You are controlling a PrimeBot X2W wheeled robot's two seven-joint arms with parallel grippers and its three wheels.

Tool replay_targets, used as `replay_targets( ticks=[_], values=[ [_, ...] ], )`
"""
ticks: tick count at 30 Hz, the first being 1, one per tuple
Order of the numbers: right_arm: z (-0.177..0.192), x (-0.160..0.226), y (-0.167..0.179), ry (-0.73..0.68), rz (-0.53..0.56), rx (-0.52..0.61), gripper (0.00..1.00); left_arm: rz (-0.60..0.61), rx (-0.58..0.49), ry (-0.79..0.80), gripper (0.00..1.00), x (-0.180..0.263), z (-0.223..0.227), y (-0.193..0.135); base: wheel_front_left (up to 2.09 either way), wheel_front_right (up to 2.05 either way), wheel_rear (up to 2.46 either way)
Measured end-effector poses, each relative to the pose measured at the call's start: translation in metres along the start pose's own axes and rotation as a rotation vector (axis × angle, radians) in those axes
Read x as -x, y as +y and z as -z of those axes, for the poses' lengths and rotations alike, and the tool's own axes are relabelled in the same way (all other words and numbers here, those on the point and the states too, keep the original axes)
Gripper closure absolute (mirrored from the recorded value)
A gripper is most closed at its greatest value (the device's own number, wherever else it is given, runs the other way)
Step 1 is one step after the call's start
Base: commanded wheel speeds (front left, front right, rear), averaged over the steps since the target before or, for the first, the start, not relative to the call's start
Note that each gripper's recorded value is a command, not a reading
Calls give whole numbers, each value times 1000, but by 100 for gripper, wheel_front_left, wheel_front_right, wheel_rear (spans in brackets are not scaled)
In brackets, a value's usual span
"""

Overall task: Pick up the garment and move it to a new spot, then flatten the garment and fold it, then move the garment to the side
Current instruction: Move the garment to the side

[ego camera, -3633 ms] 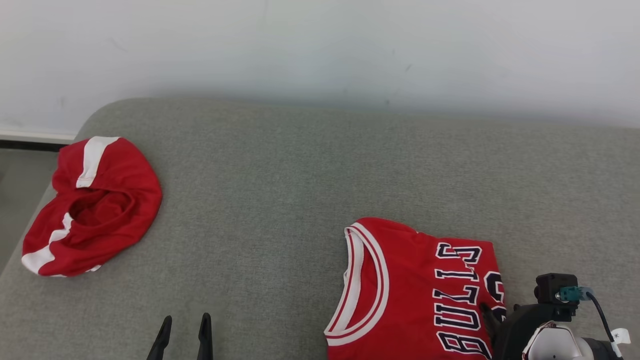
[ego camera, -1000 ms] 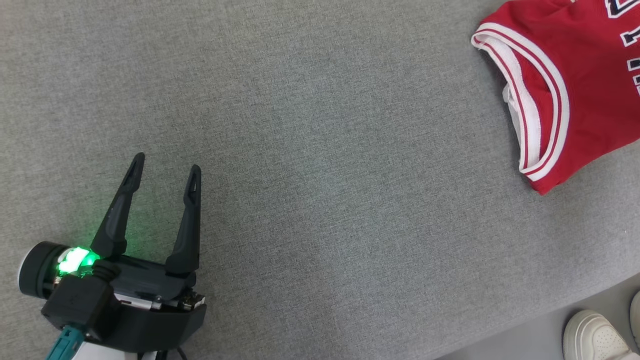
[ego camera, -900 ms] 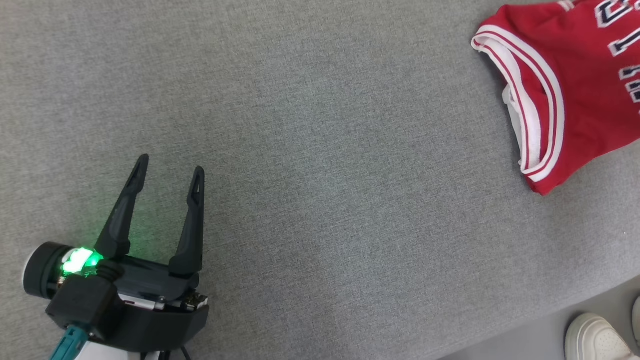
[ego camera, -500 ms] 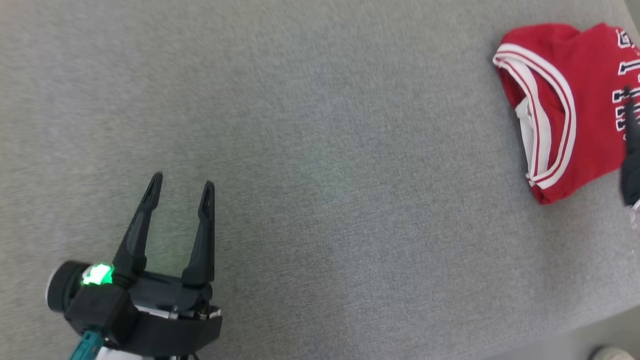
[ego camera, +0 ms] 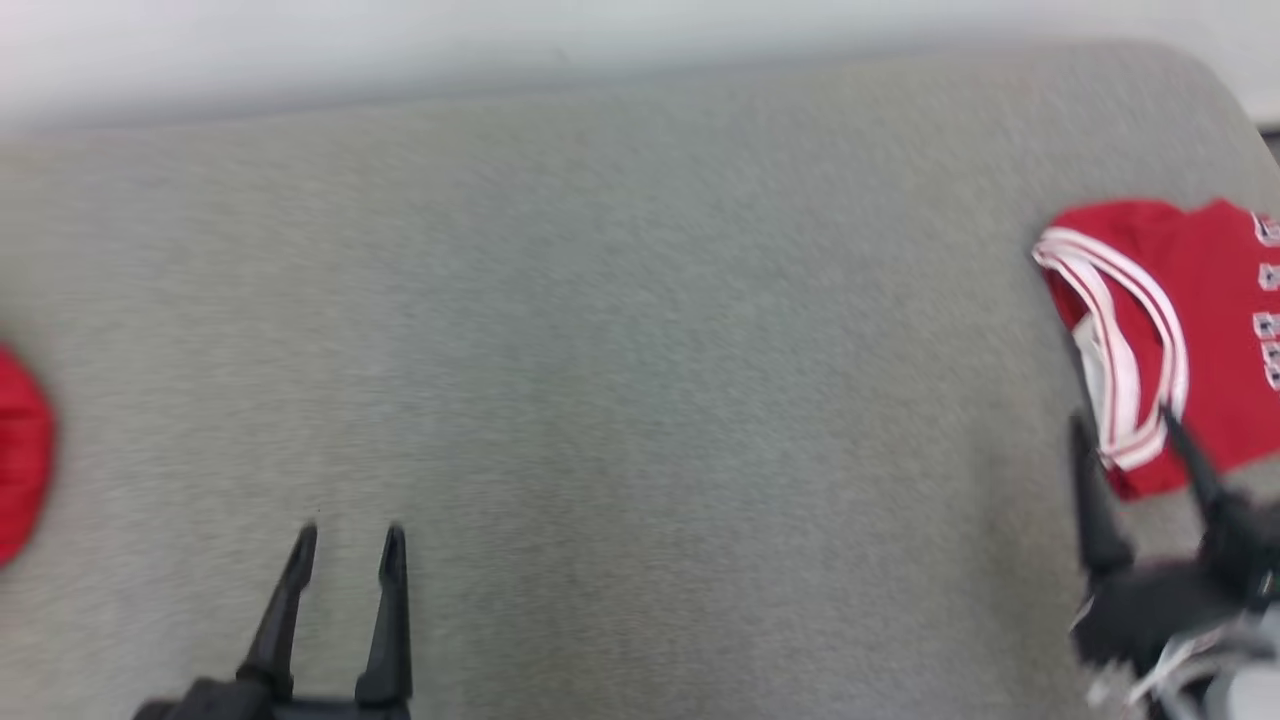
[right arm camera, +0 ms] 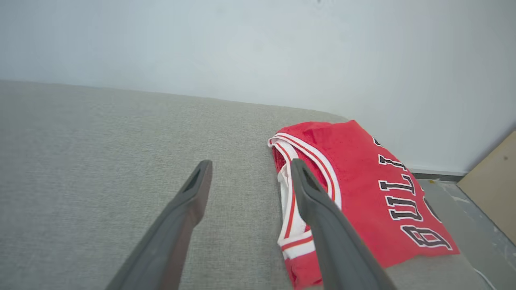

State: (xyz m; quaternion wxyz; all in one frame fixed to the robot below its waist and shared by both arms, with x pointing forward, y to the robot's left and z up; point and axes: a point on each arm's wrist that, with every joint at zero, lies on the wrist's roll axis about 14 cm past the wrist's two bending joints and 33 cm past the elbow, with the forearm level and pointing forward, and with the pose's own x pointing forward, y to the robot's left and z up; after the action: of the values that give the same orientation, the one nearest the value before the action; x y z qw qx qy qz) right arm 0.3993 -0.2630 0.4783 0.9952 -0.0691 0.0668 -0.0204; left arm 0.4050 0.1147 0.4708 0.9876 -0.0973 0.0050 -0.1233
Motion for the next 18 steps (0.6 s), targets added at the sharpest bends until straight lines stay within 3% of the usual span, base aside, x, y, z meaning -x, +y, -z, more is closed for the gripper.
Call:
replay_targets(
  ticks=[8,18],
  values=[
    [2,38,65,-83,-98,-148,0,-165,-39,-16,0,54,-15,41,0,0,0],
    [-3,57,82,-124,-121,-170,0,-255,-47,-38,0,96,-23,58,0,0,0]
  ],
)
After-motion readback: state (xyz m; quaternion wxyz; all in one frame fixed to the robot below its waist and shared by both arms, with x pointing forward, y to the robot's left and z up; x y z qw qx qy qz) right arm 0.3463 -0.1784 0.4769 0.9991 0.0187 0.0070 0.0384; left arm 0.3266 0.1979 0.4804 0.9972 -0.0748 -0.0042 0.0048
